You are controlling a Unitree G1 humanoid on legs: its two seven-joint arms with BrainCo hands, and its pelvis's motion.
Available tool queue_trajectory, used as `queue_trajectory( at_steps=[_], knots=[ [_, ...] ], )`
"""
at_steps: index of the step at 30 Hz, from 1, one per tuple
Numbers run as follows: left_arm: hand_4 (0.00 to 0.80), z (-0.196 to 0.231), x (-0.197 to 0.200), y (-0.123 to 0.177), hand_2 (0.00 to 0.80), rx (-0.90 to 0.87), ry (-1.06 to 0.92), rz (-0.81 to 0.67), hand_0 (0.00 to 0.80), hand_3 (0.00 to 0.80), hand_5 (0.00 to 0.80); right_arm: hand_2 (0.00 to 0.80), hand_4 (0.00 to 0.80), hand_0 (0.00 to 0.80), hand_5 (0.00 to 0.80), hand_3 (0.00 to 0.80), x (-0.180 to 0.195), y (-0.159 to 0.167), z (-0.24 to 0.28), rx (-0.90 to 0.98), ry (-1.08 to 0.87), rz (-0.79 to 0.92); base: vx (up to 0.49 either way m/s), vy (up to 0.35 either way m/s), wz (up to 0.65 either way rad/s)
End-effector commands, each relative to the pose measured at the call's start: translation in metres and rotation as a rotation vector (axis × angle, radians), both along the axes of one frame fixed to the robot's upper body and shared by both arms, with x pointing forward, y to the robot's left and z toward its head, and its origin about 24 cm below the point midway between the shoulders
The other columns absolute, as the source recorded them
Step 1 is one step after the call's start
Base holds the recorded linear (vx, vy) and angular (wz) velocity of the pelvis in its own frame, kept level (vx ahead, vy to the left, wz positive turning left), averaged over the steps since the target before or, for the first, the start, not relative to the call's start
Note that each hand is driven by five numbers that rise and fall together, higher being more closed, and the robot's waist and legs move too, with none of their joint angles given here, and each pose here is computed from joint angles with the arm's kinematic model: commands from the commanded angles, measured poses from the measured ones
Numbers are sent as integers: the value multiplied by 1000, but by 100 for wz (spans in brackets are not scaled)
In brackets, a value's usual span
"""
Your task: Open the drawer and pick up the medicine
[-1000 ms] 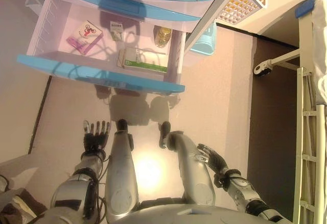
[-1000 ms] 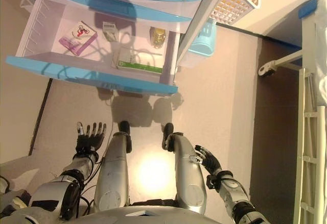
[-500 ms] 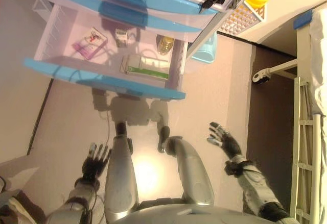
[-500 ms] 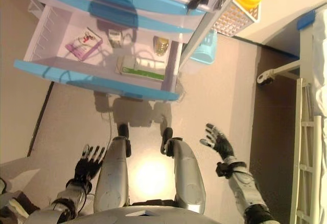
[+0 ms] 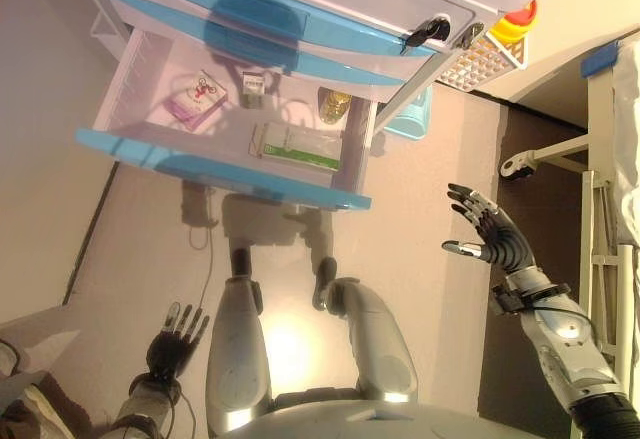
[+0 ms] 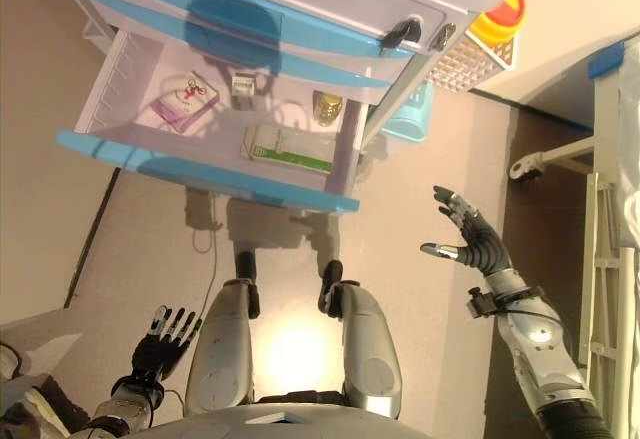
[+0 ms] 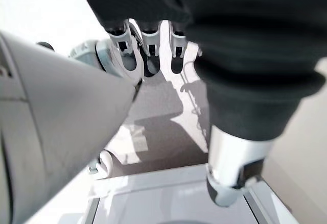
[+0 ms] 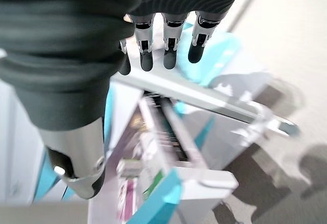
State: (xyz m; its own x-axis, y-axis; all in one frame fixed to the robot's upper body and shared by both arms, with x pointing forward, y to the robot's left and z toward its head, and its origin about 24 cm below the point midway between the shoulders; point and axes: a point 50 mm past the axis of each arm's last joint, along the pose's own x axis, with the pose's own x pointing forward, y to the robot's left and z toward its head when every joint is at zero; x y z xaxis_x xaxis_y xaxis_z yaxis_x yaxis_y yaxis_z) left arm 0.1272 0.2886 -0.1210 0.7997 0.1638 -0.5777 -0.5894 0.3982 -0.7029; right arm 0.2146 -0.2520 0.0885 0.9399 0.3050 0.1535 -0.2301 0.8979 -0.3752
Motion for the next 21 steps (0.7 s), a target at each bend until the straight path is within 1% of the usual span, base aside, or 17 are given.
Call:
queue_trajectory(
  at_steps=[1,6,10,21],
  knots=[
    [0,-6,-20,-6,0,14,45,-59,0,0,0,0,0,0,0,0,-1,1,30,-114,-98,60,11,-16,7],
    [0,-6,-23,-5,0,29,58,-78,0,0,0,0,0,0,0,0,5,12,67,-271,-186,156,12,-2,9],
    [0,-7,-23,-6,0,38,65,-85,0,0,0,0,0,0,0,0,9,19,89,-350,-248,194,3,1,1],
    [0,-9,-27,-7,0,64,127,-94,0,0,0,0,0,0,0,0,19,42,137,-490,-380,317,12,3,6]
  ],
)
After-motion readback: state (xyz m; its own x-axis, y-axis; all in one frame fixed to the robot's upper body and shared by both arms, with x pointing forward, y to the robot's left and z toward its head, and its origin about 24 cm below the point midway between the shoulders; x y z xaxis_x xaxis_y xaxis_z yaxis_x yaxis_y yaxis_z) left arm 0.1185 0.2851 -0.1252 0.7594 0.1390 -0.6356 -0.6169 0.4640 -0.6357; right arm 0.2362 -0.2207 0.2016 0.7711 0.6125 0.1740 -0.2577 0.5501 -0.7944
